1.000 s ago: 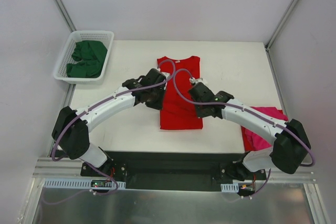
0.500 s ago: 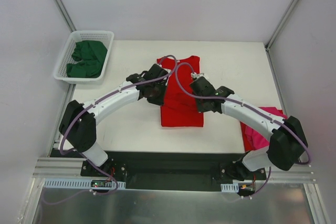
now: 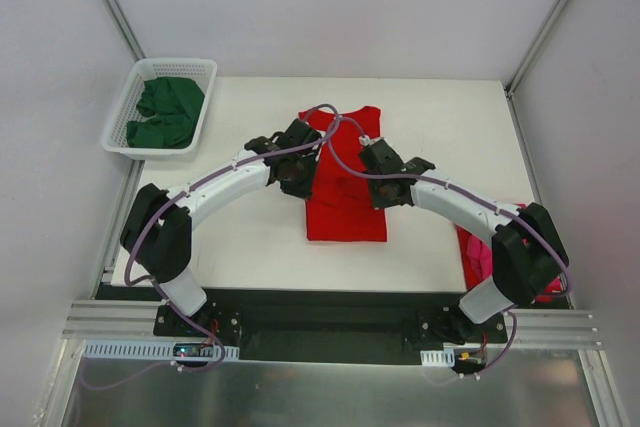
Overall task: Fold and stack the t-shirts
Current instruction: Fold the folded rectangular tshirt in 1/3 of the way
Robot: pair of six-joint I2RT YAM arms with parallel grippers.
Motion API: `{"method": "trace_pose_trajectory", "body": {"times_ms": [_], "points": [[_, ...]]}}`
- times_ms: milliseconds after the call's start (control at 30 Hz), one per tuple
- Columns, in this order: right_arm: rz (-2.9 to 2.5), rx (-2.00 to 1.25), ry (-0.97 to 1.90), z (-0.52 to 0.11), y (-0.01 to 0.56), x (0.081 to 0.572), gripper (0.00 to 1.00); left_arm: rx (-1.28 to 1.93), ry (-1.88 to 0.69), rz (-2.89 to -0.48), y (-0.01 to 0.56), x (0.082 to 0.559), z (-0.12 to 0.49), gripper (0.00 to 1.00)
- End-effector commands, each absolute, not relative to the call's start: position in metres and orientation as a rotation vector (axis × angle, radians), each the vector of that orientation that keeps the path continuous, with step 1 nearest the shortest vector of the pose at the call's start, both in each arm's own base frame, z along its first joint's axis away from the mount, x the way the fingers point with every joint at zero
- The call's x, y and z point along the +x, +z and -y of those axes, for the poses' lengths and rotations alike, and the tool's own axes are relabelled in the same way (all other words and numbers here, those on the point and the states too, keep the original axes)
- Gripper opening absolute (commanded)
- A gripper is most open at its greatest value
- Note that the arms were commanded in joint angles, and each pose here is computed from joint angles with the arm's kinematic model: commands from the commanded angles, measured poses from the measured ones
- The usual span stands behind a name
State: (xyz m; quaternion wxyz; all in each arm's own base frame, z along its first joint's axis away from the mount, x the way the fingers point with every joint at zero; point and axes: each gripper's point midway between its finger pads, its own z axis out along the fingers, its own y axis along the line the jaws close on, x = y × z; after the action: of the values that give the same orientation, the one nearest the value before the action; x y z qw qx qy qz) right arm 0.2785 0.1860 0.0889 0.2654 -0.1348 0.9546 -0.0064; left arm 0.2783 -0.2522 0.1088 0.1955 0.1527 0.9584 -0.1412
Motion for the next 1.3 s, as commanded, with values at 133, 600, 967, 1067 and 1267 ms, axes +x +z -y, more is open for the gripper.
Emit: {"method": "trace_pose_trajectory", "body": {"times_ms": [133, 600, 967, 1067, 1267], "points": [[-2.54, -0.374, 0.008, -0.196, 0.103, 0.302, 0.01, 0.444, -0.377, -2.688, 0.11, 0.29, 0.248, 0.0], [-2.555, -0.375, -0.015, -0.192, 0.099, 0.312, 0.01, 0.433, -0.362, -2.722, 0.097, 0.306, 0.247, 0.0], [-2.578, -0.353, -0.021, -0.188, 0.09, 0.319, 0.01, 0.414, -0.373, -2.757, 0.087, 0.314, 0.247, 0.0], [-2.581, -0.353, -0.02, -0.188, 0.087, 0.32, 0.01, 0.414, -0.375, -2.766, 0.084, 0.314, 0.247, 0.0], [-2.586, -0.348, -0.024, -0.189, 0.082, 0.323, 0.01, 0.405, -0.369, -2.785, 0.076, 0.316, 0.246, 0.0]]}}
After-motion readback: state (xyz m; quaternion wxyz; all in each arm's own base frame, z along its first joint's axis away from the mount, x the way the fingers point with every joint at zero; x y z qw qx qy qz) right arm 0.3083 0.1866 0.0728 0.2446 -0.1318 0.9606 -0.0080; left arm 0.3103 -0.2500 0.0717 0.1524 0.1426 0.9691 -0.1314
